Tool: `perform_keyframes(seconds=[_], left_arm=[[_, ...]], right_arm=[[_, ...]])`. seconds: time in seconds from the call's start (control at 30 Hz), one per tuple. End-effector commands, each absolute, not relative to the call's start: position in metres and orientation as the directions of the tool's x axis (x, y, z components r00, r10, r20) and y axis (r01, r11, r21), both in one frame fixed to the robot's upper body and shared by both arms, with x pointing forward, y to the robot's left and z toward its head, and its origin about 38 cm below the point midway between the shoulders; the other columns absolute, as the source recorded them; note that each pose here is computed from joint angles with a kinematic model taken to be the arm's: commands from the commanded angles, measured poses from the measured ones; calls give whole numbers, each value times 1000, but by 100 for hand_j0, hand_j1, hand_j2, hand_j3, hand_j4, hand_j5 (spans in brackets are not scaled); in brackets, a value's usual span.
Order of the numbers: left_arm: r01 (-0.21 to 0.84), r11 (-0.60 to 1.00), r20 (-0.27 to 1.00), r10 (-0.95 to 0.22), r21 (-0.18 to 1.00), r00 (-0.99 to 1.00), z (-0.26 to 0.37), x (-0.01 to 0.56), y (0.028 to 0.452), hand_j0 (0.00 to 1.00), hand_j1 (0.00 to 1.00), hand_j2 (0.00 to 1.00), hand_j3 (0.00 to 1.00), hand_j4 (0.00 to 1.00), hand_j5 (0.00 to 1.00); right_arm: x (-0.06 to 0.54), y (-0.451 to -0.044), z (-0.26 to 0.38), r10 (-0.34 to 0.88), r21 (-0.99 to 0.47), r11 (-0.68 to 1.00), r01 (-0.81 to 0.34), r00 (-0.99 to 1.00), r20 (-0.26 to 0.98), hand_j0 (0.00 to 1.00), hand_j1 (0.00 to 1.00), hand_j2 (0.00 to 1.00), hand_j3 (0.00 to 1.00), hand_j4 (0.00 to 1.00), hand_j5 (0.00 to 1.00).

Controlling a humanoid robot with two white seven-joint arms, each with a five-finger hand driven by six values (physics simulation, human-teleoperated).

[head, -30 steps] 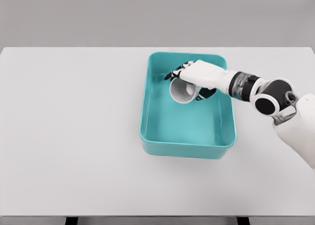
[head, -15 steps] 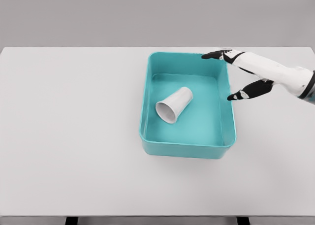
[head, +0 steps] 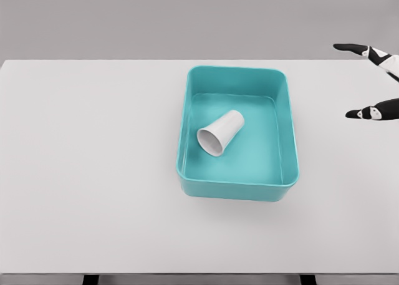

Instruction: Put the paper cup into the basket with your right arm

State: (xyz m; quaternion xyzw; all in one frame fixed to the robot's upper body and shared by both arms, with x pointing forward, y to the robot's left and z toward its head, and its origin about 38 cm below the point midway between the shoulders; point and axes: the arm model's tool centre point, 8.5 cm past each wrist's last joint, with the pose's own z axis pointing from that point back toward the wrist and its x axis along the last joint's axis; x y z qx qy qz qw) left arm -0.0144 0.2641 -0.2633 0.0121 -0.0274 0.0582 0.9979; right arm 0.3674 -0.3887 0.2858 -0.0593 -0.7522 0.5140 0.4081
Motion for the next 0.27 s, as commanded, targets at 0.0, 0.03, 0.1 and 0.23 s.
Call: perform_keyframes(seconds=[0.0, 0.03, 0.1, 0.23], left_arm=[[-118, 993, 55, 117, 21, 992, -263, -15, 264, 100, 100, 100, 100, 100, 100], [-117, 993, 55, 116, 21, 992, -263, -15, 264, 100, 100, 100, 100, 100, 100], [-117, 993, 55, 116, 21, 992, -263, -15, 264, 100, 100, 100, 100, 100, 100], [-116, 993, 53, 114, 25, 992, -263, -16, 264, 100, 100, 100, 100, 100, 100]], right_arm=[[368, -391, 286, 506, -818, 473, -328, -659, 557, 100, 100, 100, 100, 100, 100], [368, -391, 286, 506, -818, 473, -326, -659, 556, 100, 100, 100, 100, 100, 100], [368, -390, 285, 504, -817, 473, -331, -659, 559, 100, 100, 100, 100, 100, 100], [369, -387, 281, 503, -816, 475, -331, -658, 560, 100, 100, 100, 100, 100, 100]])
